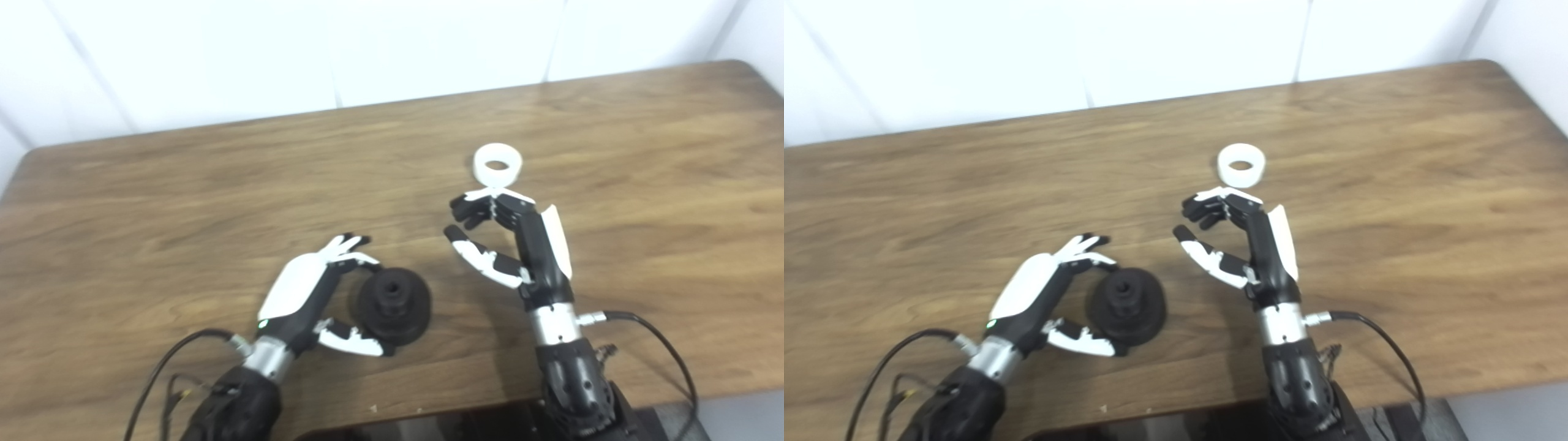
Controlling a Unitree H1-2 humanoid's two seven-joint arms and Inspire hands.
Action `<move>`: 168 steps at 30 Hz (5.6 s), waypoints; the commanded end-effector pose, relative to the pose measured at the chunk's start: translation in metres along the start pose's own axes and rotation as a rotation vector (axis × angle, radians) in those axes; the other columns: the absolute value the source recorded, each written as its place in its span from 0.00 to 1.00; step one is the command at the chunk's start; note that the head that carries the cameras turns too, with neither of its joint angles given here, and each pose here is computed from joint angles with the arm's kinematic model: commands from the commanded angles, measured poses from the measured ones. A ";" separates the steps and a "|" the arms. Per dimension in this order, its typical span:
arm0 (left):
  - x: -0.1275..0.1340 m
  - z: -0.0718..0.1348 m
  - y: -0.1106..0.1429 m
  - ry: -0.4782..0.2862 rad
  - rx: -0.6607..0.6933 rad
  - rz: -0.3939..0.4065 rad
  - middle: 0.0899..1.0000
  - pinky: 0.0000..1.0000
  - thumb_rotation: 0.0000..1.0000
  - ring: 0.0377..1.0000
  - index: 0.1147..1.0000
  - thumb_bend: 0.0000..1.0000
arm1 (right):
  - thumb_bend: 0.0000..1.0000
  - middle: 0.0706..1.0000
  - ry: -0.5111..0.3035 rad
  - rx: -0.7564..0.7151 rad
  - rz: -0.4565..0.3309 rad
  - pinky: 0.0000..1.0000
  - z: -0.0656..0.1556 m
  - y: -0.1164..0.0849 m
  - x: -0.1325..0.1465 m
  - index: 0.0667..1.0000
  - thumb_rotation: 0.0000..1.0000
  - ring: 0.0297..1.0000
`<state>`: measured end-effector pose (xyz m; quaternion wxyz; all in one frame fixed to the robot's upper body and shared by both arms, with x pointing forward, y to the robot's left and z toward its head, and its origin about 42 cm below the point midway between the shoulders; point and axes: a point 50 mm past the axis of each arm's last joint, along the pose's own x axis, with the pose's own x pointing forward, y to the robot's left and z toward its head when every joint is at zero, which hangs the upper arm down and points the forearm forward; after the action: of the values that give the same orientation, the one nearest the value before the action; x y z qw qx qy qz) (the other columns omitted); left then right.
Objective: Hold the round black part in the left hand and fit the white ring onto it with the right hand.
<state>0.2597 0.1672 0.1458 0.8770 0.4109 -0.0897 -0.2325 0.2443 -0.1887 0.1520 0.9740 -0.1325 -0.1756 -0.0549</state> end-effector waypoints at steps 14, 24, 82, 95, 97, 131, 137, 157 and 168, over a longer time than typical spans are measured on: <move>-0.008 -0.002 0.015 -0.046 0.015 0.018 0.92 0.95 0.21 0.98 0.53 0.89 | 0.50 0.70 -0.001 -0.345 -0.115 0.54 0.021 -0.050 0.083 0.46 0.16 0.65; -0.008 0.001 0.013 -0.043 0.012 0.017 0.92 0.93 0.20 0.98 0.54 0.88 | 0.57 0.87 0.020 -0.648 -0.082 0.64 0.019 -0.077 0.142 0.77 0.51 0.82; -0.003 0.007 0.014 -0.027 0.006 0.033 0.93 0.95 0.19 0.99 0.55 0.87 | 0.84 0.90 0.127 -0.762 0.329 0.94 -0.049 -0.046 0.162 0.63 0.32 0.94; -0.002 0.010 0.012 -0.025 -0.002 0.033 0.93 0.94 0.19 0.99 0.54 0.87 | 0.52 0.82 0.142 -0.662 0.179 0.91 -0.075 -0.019 0.124 0.46 0.15 0.89; -0.002 0.010 0.013 -0.022 -0.001 0.034 0.93 0.94 0.19 0.99 0.54 0.87 | 0.51 0.81 0.135 -0.648 0.166 0.92 -0.077 -0.018 0.121 0.45 0.15 0.88; 0.011 0.020 0.004 0.007 0.003 0.042 0.93 0.93 0.21 0.98 0.54 0.89 | 0.52 0.77 -0.151 -0.405 0.141 0.81 0.035 -0.038 0.081 0.45 0.14 0.87; 0.015 0.022 0.003 0.012 -0.001 0.053 0.93 0.94 0.22 0.99 0.53 0.90 | 0.52 0.75 -0.196 -0.369 0.179 0.81 0.061 -0.040 0.068 0.45 0.14 0.87; 0.019 0.024 0.005 0.010 0.008 0.053 0.93 0.94 0.23 0.98 0.53 0.90 | 0.52 0.73 -0.151 -0.283 0.355 0.76 0.075 -0.015 0.014 0.44 0.15 0.84; 0.022 0.024 0.005 0.002 0.006 0.057 0.93 0.94 0.24 0.98 0.53 0.90 | 0.52 0.74 -0.109 -0.264 0.432 0.76 0.067 0.002 -0.005 0.45 0.14 0.86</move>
<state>0.2638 0.1468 0.1510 0.8835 0.4092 -0.0669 -0.2179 0.2190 -0.1748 0.2002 0.9305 -0.3015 -0.1534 0.1403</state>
